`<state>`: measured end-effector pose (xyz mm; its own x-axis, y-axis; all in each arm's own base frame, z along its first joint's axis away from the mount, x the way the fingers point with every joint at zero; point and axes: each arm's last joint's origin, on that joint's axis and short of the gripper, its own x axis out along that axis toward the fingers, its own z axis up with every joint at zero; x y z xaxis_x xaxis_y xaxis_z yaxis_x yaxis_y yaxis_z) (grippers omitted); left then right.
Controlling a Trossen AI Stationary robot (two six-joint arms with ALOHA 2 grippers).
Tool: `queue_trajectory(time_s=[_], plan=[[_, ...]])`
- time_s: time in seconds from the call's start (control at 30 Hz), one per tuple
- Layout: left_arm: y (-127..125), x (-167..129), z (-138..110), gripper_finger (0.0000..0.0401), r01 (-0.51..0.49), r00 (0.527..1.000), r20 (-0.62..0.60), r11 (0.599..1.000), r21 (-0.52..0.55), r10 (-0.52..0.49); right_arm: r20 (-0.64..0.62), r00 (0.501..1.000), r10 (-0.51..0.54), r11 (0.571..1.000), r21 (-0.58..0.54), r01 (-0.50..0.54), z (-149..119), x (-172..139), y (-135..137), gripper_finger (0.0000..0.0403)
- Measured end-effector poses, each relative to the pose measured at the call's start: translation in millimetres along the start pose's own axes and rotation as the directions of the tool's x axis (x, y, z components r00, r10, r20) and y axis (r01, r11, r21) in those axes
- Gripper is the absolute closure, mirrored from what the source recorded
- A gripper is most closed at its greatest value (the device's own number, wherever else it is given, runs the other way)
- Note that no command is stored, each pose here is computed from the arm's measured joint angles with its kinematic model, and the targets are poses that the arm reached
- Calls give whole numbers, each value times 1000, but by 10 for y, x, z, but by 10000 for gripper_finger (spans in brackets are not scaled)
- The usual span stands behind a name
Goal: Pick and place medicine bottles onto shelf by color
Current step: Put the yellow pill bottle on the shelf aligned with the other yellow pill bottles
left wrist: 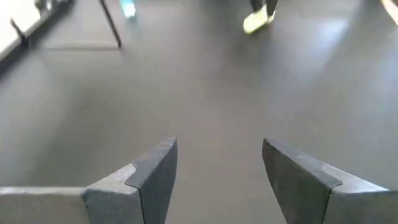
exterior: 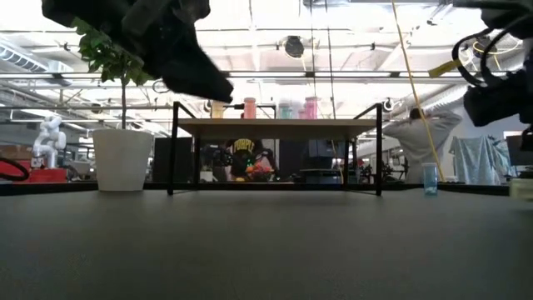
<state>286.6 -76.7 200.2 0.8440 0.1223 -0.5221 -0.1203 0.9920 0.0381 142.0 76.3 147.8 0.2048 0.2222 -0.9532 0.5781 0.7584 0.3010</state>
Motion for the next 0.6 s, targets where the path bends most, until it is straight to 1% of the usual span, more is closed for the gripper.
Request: queue_trajectory(time_s=[0.17,0.23,0.27,0.3,0.33,0.43,0.5,0.57,0.6], plan=[[-13,-4,92,164,5,996,91,999,48,-9,57,993,105,991,79,-109,98,-13,78,316],[-19,-7,120,164,8,993,119,998,55,-14,96,979,183,973,127,-194,160,-30,140,312],[-23,-10,132,164,9,991,131,998,60,-17,114,964,240,955,153,-256,199,-48,182,311],[-32,-14,144,164,12,989,143,998,68,-22,139,943,302,930,173,-323,245,-71,230,310],[-43,-19,157,164,21,987,157,997,80,-34,165,913,372,897,187,-400,299,-103,281,309],[-62,-11,259,165,55,979,183,984,171,-87,271,800,535,787,183,-589,497,-229,375,309],[-83,45,364,165,52,980,172,965,256,-99,325,730,601,721,174,-671,647,-306,372,308],[-104,91,486,165,38,985,145,936,349,-94,359,689,629,665,208,-717,780,-350,327,308],[-127,137,602,165,27,983,160,921,388,-96,374,671,640,638,227,-736,840,-367,302,308]])
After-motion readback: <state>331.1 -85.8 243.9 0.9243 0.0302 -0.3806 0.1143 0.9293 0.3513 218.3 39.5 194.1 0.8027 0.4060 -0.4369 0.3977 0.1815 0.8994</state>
